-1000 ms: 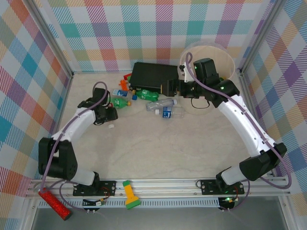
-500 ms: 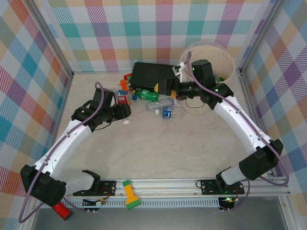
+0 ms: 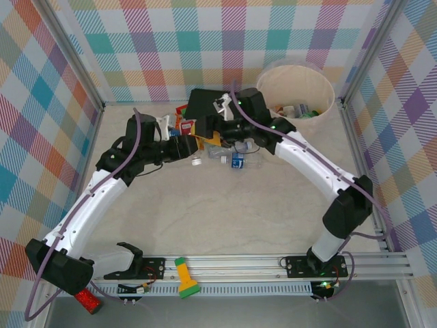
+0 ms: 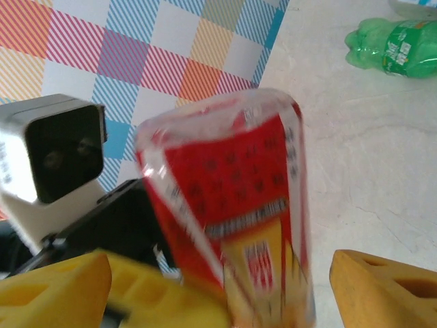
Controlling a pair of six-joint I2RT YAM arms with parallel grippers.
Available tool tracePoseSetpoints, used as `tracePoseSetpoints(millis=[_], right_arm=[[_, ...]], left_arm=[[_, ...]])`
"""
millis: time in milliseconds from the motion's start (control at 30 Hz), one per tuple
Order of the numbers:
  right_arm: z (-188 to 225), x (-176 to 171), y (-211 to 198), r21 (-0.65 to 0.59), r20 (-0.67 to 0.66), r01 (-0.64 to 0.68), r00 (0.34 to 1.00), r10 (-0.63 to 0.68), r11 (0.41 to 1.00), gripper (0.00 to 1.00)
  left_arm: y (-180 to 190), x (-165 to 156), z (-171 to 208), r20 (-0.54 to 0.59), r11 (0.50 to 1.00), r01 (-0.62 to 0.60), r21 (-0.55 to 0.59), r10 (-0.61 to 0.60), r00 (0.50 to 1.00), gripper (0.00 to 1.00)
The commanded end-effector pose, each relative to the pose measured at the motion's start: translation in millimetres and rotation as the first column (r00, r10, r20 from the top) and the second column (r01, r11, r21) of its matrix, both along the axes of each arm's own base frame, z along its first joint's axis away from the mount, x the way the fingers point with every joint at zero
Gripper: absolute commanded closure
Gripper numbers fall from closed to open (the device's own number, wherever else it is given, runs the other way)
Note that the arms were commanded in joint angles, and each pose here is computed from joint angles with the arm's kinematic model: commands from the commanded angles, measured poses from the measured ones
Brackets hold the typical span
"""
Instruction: Put the plastic bottles in the bin
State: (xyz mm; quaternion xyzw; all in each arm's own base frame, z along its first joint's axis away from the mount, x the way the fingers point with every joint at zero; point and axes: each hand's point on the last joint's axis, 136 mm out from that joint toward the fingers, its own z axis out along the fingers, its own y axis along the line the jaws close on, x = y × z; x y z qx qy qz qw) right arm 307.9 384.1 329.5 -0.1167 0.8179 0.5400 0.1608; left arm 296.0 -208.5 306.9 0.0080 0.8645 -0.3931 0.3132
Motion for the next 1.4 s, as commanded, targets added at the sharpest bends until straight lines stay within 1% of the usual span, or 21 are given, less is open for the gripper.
tracePoseSetpoints(millis=[0, 100, 167, 233, 333, 367, 500, 533, 567, 600, 633, 667, 867, 1100, 1233, 1367], right_arm=[[19.8, 5.0, 12.7, 0.048, 0.033, 0.012, 0.999, -0.014, 0.999, 0.17], [17.1, 4.7, 22.3, 0.058, 0.025, 0.006, 1.000, -0.007, 0.998, 0.19], [14.5, 3.3, 28.4, 0.055, 0.018, -0.006, 1.000, 0.005, 0.998, 0.22], [11.7, 2.2, 32.1, 0.052, 0.009, -0.014, 1.000, 0.013, 0.999, 0.26], [11.4, 1.2, 32.3, 0.052, 0.007, -0.013, 1.000, 0.013, 0.999, 0.35], [12.6, 0.8, 30.7, 0.050, 0.011, -0.008, 1.000, 0.007, 0.999, 0.37], [14.8, 1.8, 22.5, 0.023, 0.032, 0.030, 0.999, -0.031, 0.999, 0.40], [16.2, 2.0, 20.6, 0.016, 0.039, 0.037, 0.999, -0.038, 0.999, 0.40], [16.9, 2.6, 18.6, 0.005, 0.045, 0.044, 0.998, -0.044, 0.999, 0.40], [18.0, 3.3, 16.9, -0.005, 0.053, 0.050, 0.997, -0.049, 0.999, 0.40], [19.4, 4.5, 15.1, -0.014, 0.057, 0.057, 0.997, -0.056, 0.998, 0.40], [19.8, 6.5, 12.0, -0.030, 0.063, 0.068, 0.996, -0.066, 0.997, 0.40], [26.5, 23.4, -16.6, -0.103, 0.095, 0.157, 0.985, -0.147, 0.982, 0.41], [45.0, 49.4, -74.3, -0.198, 0.164, 0.324, 0.941, -0.295, 0.925, 0.42], [58.1, 65.9, -109.5, -0.229, 0.197, 0.410, 0.908, -0.371, 0.883, 0.43], [72.6, 80.9, -147.5, -0.255, 0.251, 0.490, 0.866, -0.432, 0.834, 0.43]], left_arm=[[-16.3, -16.9, 30.7, 0.047, 0.990, 0.110, -0.093, -0.106, 0.993, 0.46], [-19.5, -22.0, 36.0, 0.051, 0.984, 0.139, -0.111, -0.134, 0.990, 0.47], [-21.1, -24.2, 38.5, 0.053, 0.981, 0.153, -0.120, -0.148, 0.988, 0.47], [-22.8, -25.7, 38.9, 0.050, 0.978, 0.166, -0.128, -0.161, 0.986, 0.47], [-22.2, -25.2, 36.1, 0.042, 0.979, 0.162, -0.125, -0.158, 0.987, 0.47], [-22.0, -25.0, 35.3, 0.041, 0.979, 0.161, -0.125, -0.157, 0.987, 0.47], [-18.5, -22.2, 33.5, 0.038, 0.983, 0.142, -0.115, -0.138, 0.990, 0.39], [-17.2, -21.9, 33.6, 0.037, 0.985, 0.135, -0.110, -0.131, 0.991, 0.31], [-15.2, -20.2, 32.6, 0.034, 0.987, 0.121, -0.102, -0.118, 0.992, 0.18], [-13.1, -19.8, 33.1, 0.034, 0.990, 0.109, -0.095, -0.106, 0.994, 0.08], [-11.3, -19.3, 33.1, 0.034, 0.991, 0.100, -0.088, -0.098, 0.995, 0.02], [-8.7, -19.0, 33.9, 0.038, 0.993, 0.089, -0.081, -0.086, 0.996, 0.00], [12.5, -17.7, 38.4, 0.060, 1.000, -0.007, -0.011, 0.007, 0.998, 0.00], [42.8, -16.6, 36.4, 0.094, 0.986, -0.148, 0.083, 0.140, 0.986, 0.01], [47.8, -17.3, 37.5, 0.112, 0.981, -0.170, 0.089, 0.160, 0.981, 0.01], [44.6, -16.8, 34.9, 0.101, 0.984, -0.157, 0.083, 0.148, 0.984, 0.00]])
